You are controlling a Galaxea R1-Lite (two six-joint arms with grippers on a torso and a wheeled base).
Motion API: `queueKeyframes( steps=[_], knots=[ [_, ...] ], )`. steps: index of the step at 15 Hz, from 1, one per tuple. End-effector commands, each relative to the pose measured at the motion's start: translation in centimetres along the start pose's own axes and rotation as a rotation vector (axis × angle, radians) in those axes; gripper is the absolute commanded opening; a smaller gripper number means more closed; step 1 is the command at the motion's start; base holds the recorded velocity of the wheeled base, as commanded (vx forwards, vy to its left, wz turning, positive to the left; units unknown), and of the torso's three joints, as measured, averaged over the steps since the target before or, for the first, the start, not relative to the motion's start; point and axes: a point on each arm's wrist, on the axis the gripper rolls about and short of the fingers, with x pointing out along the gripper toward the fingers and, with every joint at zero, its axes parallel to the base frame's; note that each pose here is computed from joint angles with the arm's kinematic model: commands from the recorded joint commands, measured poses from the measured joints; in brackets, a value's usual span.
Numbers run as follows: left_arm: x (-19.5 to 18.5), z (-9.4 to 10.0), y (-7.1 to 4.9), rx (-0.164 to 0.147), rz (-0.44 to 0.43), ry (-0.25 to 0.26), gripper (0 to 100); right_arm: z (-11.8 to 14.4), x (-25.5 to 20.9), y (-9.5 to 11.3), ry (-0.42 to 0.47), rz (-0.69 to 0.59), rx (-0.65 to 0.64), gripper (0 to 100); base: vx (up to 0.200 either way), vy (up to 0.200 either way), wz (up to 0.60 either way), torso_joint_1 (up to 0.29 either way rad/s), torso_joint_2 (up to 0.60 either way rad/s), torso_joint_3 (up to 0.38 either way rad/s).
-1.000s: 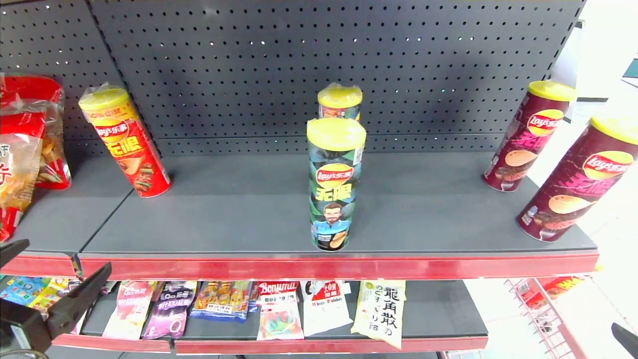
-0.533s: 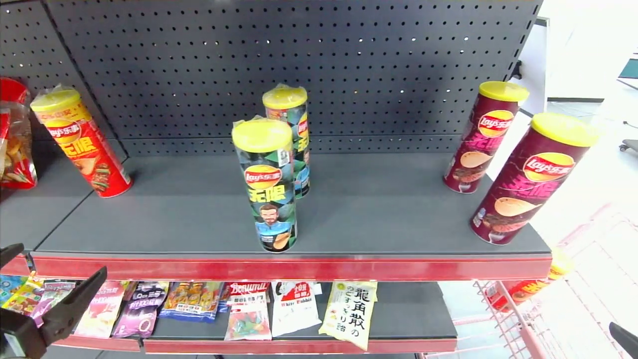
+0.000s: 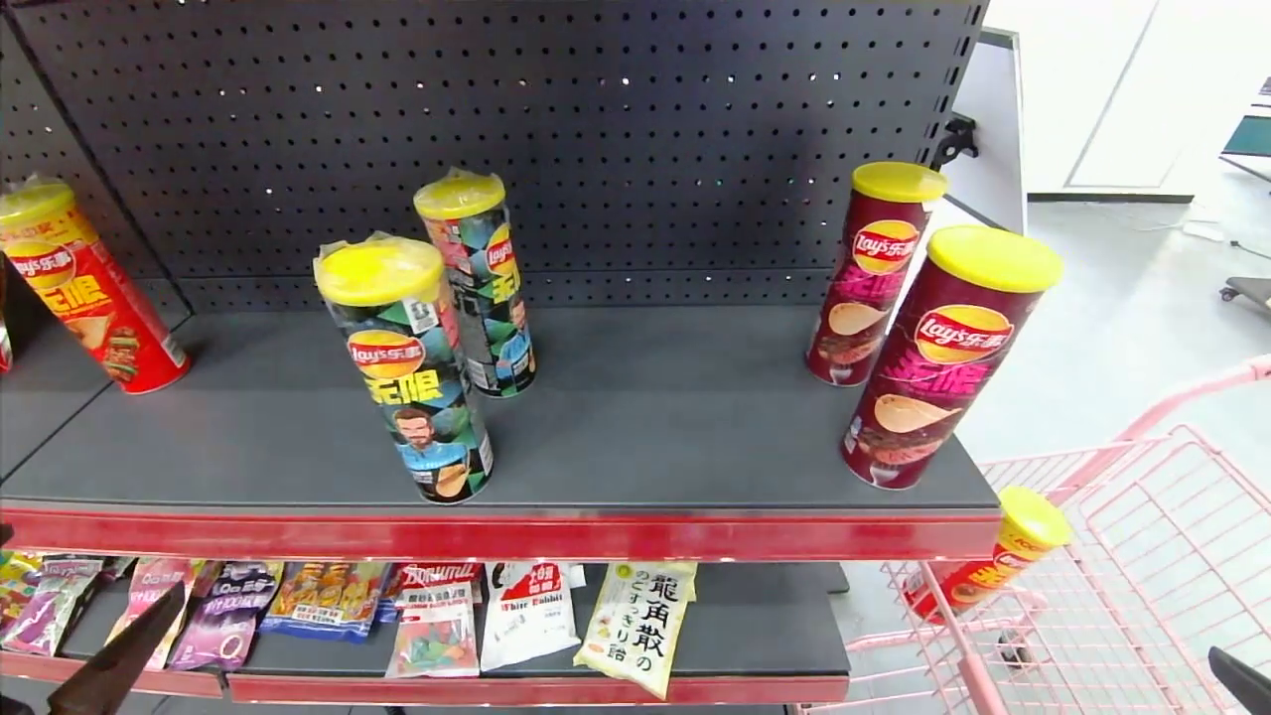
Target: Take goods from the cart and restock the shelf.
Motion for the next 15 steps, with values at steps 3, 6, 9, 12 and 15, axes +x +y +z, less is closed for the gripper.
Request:
queueKeyframes(
  steps=[3, 6, 9, 12, 15],
  knots=[
    [-1.3, -0.4, 0.2, 0.000, 0.011, -0.026, 100, -0.1, 0.0, 0.0, 0.005, 0.000, -0.001, 100, -0.133, 0.000, 0.00, 0.005, 0.00, 0.003],
    [-1.5, -0.5, 0.2, 0.022, 0.010, -0.033, 100, -0.1, 0.0, 0.0, 0.005, 0.000, -0.001, 100, -0.067, 0.000, 0.00, 0.004, 0.00, 0.001],
    [-1.7, -0.5, 0.2, 0.030, 0.011, -0.047, 100, -0.1, 0.1, 0.0, 0.008, 0.002, 0.001, 100, 0.000, 0.000, 0.00, 0.000, 0.00, 0.000],
    [-2.2, -1.1, 0.1, 0.028, 0.010, -0.058, 100, -0.3, 0.1, 0.1, 0.015, 0.005, 0.000, 100, 0.000, 0.000, -0.40, 0.005, 0.00, 0.008],
    [-2.7, -1.6, 0.0, 0.025, 0.007, -0.083, 100, -0.3, 0.2, 0.1, 0.021, 0.007, -0.001, 100, 0.000, 0.000, -0.60, 0.007, 0.00, 0.002]
  ],
)
